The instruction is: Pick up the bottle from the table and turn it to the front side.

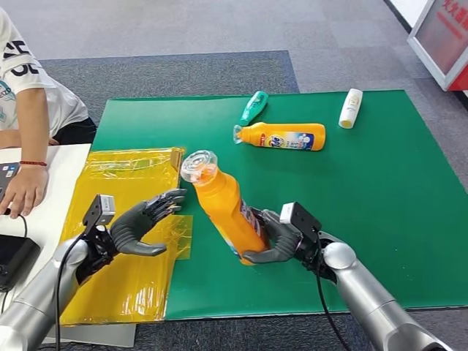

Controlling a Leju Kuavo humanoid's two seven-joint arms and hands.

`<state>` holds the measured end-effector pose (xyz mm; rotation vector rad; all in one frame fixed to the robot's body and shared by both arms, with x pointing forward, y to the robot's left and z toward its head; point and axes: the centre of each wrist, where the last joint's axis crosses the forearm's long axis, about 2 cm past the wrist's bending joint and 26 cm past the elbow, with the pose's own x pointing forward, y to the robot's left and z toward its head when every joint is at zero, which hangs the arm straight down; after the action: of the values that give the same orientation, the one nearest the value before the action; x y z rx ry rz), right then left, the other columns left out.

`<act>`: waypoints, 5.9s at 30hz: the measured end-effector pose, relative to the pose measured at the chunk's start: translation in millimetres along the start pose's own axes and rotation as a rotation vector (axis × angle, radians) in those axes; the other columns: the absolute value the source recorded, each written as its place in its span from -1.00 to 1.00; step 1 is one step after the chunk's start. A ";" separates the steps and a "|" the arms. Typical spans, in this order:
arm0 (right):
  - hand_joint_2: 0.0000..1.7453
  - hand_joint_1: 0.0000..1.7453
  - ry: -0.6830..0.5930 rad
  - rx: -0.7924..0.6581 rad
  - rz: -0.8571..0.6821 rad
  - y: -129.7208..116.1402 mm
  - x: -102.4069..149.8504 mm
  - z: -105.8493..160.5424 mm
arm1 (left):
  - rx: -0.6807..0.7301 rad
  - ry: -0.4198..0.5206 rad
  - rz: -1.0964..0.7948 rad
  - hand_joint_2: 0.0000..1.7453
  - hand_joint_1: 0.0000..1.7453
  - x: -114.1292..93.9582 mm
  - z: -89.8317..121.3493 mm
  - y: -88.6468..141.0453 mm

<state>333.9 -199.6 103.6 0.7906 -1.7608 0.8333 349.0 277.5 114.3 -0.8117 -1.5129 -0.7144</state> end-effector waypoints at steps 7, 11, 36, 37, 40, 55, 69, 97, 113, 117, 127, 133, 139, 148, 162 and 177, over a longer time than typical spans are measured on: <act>1.00 1.00 0.012 -0.003 0.001 1.6 -2.9 1.5 | -0.002 0.004 0.048 1.00 -1.00 5.9 -8.8 0.6; 1.00 1.00 0.016 -0.006 0.005 1.7 -3.5 2.1 | -0.018 -0.016 0.067 1.00 -1.00 11.4 -20.2 -4.9; 1.00 1.00 0.032 -0.008 0.012 1.9 -5.5 3.6 | -0.102 -0.089 0.047 1.00 -1.00 43.1 -71.0 -26.2; 1.00 1.00 0.032 -0.008 0.012 1.9 -5.5 3.6 | -0.105 -0.089 0.047 1.00 -1.00 43.2 -71.7 -26.9; 1.00 1.00 0.032 -0.008 0.012 1.9 -5.5 3.6 | -0.112 -0.088 0.046 1.00 -1.00 43.3 -73.4 -28.6; 1.00 1.00 0.031 -0.043 0.026 -2.4 -4.7 7.1 | -0.111 -0.134 0.114 1.00 -1.00 35.1 -85.2 -61.3; 1.00 1.00 0.022 -0.050 0.028 -4.0 -3.4 8.7 | -0.112 -0.170 0.144 1.00 -1.00 42.3 -102.3 -78.8; 1.00 1.00 0.029 -0.046 0.030 -5.0 -3.5 9.8 | -0.122 -0.175 0.135 1.00 -1.00 50.4 -114.6 -81.7; 1.00 1.00 0.027 0.005 -0.006 -4.7 -2.0 6.9 | -0.118 -0.163 0.086 1.00 -1.00 49.3 -120.4 -78.8; 1.00 1.00 0.020 0.017 -0.013 -4.8 -1.5 6.0 | -0.117 -0.160 0.088 1.00 -1.00 48.4 -121.4 -78.5; 1.00 1.00 -0.043 0.094 -0.026 3.5 11.3 -6.3 | -0.113 -0.168 0.091 1.00 -1.00 47.2 -120.9 -76.9; 1.00 1.00 -0.038 0.108 -0.019 6.6 11.3 -8.1 | -0.112 -0.169 0.090 1.00 -1.00 47.3 -120.8 -76.3; 1.00 1.00 -0.036 0.109 -0.017 8.4 10.6 -8.4 | -0.114 -0.169 0.090 1.00 -1.00 47.0 -120.7 -76.3; 1.00 1.00 -0.030 0.119 -0.016 9.4 9.5 -7.9 | -0.120 -0.162 0.081 1.00 -1.00 46.4 -121.4 -77.2; 1.00 1.00 -0.024 0.120 -0.019 10.3 7.4 -6.8 | -0.122 -0.155 0.076 1.00 -1.00 45.2 -120.8 -77.1; 1.00 1.00 0.007 0.116 -0.015 10.4 0.5 -0.3 | -0.149 -0.109 0.058 1.00 1.00 39.1 -107.3 -69.4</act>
<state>325.4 -193.7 102.3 0.8746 -1.7107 0.9338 350.8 153.7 164.6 -1.0170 -1.5395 -0.7570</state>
